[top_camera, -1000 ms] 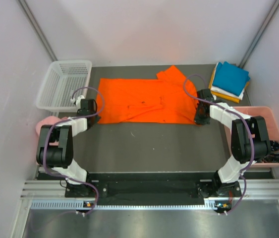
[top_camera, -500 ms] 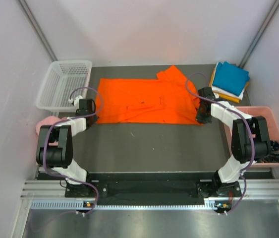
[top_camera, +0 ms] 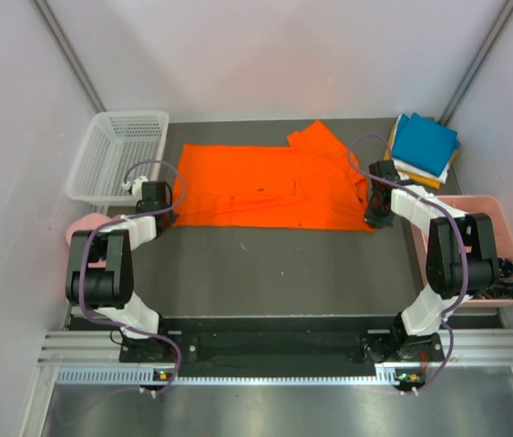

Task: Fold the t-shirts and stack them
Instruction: Fold the flattened tshirt in 1/3 of the way

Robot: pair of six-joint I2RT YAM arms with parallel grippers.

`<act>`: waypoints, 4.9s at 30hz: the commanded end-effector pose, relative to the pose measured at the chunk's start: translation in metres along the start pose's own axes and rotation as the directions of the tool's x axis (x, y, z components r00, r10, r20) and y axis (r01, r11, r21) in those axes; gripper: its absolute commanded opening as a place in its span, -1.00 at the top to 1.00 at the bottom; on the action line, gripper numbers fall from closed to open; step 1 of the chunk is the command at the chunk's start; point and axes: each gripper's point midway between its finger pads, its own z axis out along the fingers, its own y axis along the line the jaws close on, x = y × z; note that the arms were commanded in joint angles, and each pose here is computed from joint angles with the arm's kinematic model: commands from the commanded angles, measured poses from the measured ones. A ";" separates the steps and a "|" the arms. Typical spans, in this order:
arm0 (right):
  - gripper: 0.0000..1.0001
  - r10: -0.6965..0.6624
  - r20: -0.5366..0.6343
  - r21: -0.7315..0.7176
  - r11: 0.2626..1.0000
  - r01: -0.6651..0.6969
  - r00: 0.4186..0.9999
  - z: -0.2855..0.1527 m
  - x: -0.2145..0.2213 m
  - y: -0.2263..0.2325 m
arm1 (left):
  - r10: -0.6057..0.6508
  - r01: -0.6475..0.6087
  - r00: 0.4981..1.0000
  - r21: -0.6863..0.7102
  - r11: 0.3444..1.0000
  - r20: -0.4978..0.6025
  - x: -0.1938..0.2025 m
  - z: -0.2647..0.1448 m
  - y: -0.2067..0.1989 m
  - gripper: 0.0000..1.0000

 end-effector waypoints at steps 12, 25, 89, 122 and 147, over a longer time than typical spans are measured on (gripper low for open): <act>1.00 0.052 0.046 0.066 0.996 -0.055 0.998 -0.005 -0.018 -0.018 | -0.008 0.008 0.997 -0.003 1.000 0.074 -0.030 -0.010 -0.002 0.92; 1.00 0.047 0.040 0.079 0.996 -0.050 0.998 -0.007 -0.014 -0.023 | -0.024 0.024 0.996 -0.002 1.000 0.085 -0.032 -0.014 -0.001 0.07; -0.03 0.037 0.040 0.055 0.998 -0.039 0.998 -0.013 -0.009 -0.024 | 0.013 -0.034 0.997 0.278 0.960 0.076 -0.052 0.037 -0.087 0.21; -0.03 0.036 0.031 0.061 0.997 -0.038 0.999 -0.010 -0.007 -0.024 | 0.047 -0.062 0.996 0.199 0.978 0.077 -0.061 0.044 -0.079 1.00; -0.03 0.032 0.026 0.055 0.998 -0.033 0.999 -0.010 -0.005 -0.023 | 0.060 -0.051 0.965 -0.042 0.998 0.257 -0.113 0.040 -0.046 0.89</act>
